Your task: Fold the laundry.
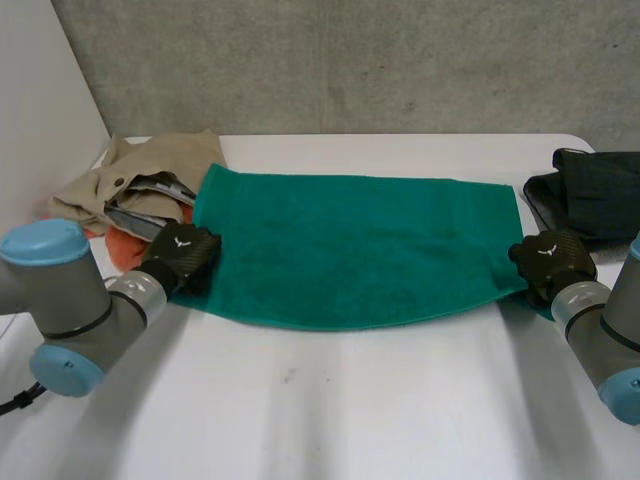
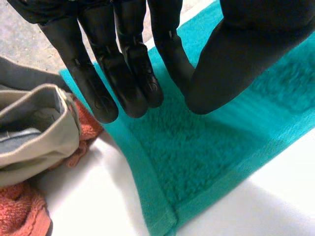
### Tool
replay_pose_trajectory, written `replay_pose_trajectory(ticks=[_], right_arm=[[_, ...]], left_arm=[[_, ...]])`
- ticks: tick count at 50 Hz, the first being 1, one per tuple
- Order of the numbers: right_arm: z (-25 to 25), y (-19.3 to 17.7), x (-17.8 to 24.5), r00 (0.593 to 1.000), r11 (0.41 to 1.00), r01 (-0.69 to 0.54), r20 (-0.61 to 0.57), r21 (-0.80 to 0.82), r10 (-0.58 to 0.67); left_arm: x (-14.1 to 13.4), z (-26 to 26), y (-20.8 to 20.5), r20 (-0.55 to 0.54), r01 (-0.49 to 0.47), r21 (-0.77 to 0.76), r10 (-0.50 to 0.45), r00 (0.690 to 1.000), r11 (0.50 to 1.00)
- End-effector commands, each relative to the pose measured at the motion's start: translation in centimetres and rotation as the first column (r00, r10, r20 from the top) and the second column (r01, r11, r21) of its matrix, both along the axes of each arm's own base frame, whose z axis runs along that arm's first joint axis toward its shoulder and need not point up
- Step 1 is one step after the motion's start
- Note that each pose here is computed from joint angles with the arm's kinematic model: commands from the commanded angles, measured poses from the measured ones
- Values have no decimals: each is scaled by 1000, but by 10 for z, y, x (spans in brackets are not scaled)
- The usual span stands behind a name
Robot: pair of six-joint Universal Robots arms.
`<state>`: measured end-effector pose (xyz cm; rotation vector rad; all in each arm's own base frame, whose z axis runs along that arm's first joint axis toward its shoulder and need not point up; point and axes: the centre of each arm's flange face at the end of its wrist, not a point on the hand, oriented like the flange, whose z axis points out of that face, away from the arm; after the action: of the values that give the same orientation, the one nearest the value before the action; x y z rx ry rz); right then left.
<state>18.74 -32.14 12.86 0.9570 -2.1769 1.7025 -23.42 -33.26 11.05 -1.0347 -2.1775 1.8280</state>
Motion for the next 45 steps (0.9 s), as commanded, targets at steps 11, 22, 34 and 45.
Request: replay_pose_trajectory(ticks=[11, 22, 34, 45], right_arm=[[-1, 1, -1, 1000, 1000, 1, -2, 6, -1], [-2, 1, -1, 1000, 1000, 1, -5, 7, -1], [-1, 0, -3, 1000, 1000, 5, -13, 4, -5], [31, 24, -5, 990, 998, -41, -136, 51, 48]], left_arm=[[-4, 11, 42, -34, 33, 89, -30, 999, 995], [-16, 1, 34, -28, 56, 86, -54, 998, 995], [-22, -8, 20, -29, 56, 79, -54, 998, 995], [-7, 38, 57, -7, -7, 76, 7, 1000, 997]])
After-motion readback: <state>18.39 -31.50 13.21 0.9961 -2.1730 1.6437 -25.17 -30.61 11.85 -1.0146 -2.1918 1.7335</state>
